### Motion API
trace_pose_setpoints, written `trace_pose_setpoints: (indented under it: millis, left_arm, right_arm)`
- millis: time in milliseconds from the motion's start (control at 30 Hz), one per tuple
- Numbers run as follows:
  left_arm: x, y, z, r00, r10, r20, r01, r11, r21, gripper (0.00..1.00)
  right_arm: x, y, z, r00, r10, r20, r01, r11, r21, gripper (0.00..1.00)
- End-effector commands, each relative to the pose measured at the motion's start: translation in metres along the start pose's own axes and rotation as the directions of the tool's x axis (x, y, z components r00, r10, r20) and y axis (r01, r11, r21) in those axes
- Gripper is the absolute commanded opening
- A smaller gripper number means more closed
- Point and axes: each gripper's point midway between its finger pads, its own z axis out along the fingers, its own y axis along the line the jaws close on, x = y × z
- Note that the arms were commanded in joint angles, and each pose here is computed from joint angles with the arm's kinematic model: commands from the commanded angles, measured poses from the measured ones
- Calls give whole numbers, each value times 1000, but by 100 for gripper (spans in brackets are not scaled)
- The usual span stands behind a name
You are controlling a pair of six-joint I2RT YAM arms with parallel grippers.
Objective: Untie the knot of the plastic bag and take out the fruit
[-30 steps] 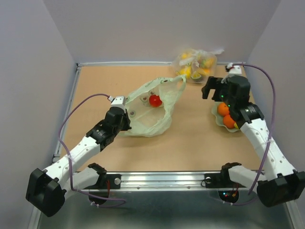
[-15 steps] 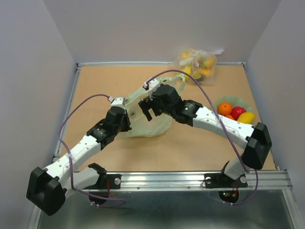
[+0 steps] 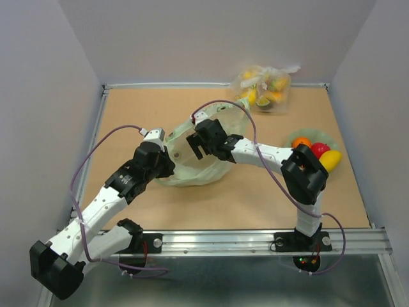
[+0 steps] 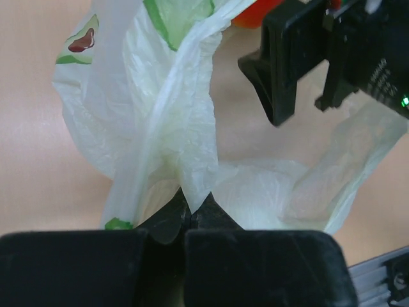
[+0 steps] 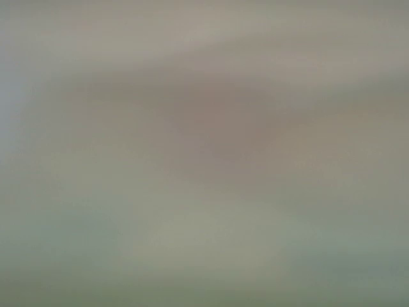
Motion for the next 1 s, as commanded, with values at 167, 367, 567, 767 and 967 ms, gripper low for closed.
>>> trace_pose_setpoints:
  millis: [167,367,567,767,967]
  left_arm:
    - [1,-16,-29,999,-22,-44,26,996,85,0]
    - [6,-20,-36,997,-16,-81,25,993,113,0]
    - [13,-19,-34,994,-12,-107,25,993,114,0]
    - [14,-14,-31,995,-18,-101,27,996,85,0]
    - [10,-10,-25,997,-29,-76,33,998,60,0]
  right_arm:
    - [-57,-29,28,970,136,199,-157,983,92,100]
    - [-47,-37,57,958,194,213,-222,968,116,100]
    - [-24,-29,77,963,198,180,-216,973,85,96]
    - [-24,-24,69,960,210,184,-220,975,38,39]
    - [-30,-25,37,959,200,203,-200,980,-19,0]
